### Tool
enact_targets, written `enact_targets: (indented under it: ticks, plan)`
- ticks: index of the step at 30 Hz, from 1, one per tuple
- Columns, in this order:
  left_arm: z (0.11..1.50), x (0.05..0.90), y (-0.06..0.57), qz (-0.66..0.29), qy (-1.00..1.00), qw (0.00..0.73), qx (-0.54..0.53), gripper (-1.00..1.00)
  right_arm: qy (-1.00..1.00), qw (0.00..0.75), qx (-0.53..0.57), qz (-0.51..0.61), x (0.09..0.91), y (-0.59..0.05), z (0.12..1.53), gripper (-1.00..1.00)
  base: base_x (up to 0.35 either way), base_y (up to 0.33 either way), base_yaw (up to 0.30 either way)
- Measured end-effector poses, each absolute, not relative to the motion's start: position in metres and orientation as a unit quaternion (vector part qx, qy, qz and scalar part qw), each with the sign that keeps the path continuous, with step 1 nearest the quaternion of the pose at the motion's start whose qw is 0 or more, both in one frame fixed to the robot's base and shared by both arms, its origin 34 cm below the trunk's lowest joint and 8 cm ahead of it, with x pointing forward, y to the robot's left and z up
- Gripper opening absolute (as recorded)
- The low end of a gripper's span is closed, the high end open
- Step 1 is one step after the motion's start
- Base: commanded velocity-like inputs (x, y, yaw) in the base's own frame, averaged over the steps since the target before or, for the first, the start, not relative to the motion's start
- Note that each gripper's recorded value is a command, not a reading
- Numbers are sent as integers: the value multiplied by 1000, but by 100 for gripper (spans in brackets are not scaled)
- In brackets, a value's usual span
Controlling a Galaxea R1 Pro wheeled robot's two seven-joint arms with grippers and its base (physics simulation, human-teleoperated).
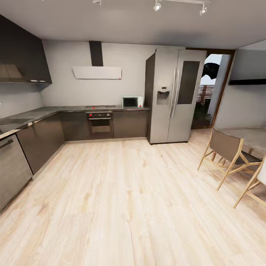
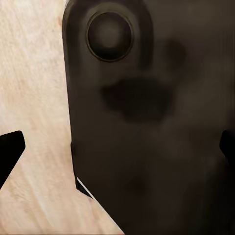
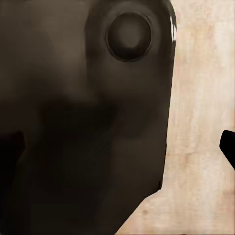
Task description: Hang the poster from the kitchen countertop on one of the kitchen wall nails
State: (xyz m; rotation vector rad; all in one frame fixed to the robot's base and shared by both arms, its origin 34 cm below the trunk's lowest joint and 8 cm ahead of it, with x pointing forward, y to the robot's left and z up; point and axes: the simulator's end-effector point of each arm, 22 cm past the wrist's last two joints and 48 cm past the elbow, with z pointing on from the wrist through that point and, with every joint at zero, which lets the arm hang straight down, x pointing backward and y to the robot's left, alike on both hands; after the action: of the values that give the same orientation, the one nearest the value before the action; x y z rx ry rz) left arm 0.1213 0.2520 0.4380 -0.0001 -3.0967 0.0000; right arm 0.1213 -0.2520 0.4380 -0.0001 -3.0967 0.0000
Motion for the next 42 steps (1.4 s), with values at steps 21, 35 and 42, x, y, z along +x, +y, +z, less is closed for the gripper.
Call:
enact_targets:
  ticks: [21,35,42]
  plan:
    - [438,142,224,18,-1000,-16,-1,100,-999,-35,3,12,196,-271,439,100,0,0,0]
    - [504,376,226,17,-953,-303,9,100,-928,-371,8,29,469,-294,536,100,0,0,0]
    - [536,425,235,11,-933,-361,6,100,-935,-353,9,29,451,-294,525,100,0,0,170]
